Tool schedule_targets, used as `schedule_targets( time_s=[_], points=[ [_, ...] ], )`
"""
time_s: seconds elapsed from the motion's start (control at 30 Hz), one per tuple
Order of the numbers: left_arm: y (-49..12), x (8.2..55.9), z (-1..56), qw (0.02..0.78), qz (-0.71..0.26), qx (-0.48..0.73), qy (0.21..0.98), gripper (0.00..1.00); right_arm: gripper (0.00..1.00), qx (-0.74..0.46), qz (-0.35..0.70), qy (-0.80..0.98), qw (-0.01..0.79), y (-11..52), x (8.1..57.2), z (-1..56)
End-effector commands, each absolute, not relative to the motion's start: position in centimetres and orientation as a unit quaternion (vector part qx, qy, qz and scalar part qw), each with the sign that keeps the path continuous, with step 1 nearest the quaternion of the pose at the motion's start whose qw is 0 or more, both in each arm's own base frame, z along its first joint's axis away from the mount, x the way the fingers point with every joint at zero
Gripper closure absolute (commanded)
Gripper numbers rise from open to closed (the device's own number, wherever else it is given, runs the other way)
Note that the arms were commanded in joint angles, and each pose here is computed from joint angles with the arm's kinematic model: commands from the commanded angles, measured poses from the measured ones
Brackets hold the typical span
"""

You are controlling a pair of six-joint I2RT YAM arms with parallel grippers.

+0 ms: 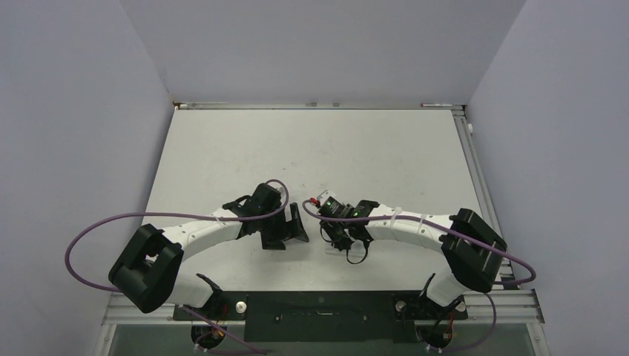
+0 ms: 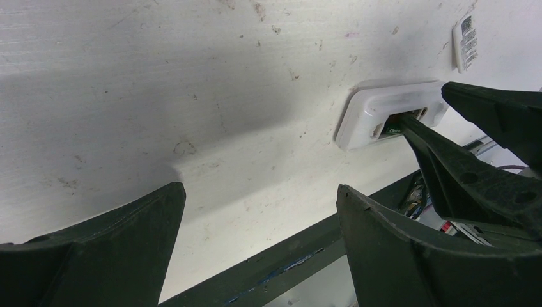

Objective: Load the batteries into the remote control

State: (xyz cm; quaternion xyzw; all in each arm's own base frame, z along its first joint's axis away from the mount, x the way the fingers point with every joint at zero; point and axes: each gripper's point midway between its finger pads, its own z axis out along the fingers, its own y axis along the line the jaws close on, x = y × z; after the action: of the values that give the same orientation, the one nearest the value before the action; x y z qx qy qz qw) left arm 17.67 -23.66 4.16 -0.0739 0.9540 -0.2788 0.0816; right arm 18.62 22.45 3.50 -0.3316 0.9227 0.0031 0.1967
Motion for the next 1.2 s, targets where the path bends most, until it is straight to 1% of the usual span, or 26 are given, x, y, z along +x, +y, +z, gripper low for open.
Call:
schedule_targets(
  time_s=[0.0, 0.3, 0.5, 0.7, 0.83, 1.17],
  points=[
    [-24.4, 18.5, 5.2, 0.097, -0.299, -0.064, 0.947, 0.14, 0.60, -0.307, 0.015, 0.919, 0.247, 23.6, 19.9, 6.6],
    [-25.9, 19.1, 5.1, 0.091, -0.304, -0.048, 0.947, 0.14, 0.57, -0.246, 0.023, 0.926, 0.287, 22.8, 20.3, 9.4],
    [-27.7, 19.7, 5.0, 0.086, -0.310, -0.031, 0.947, 0.15, 0.59, -0.161, 0.077, 0.938, 0.297, 22.7, 19.3, 10.4],
    [-29.3, 20.0, 4.6, 0.074, -0.322, -0.018, 0.944, 0.23, 0.65, -0.109, 0.131, 0.950, 0.263, 23.4, 17.4, 9.3],
    [-30.1, 19.9, 4.4, 0.067, -0.327, -0.008, 0.943, 0.28, 0.66, -0.072, 0.154, 0.953, 0.252, 23.4, 16.5, 8.0],
    [-31.9, 18.9, 4.0, 0.051, -0.341, 0.009, 0.939, 0.42, 0.65, -0.030, 0.144, 0.952, 0.269, 22.3, 16.9, 7.6]
  ],
)
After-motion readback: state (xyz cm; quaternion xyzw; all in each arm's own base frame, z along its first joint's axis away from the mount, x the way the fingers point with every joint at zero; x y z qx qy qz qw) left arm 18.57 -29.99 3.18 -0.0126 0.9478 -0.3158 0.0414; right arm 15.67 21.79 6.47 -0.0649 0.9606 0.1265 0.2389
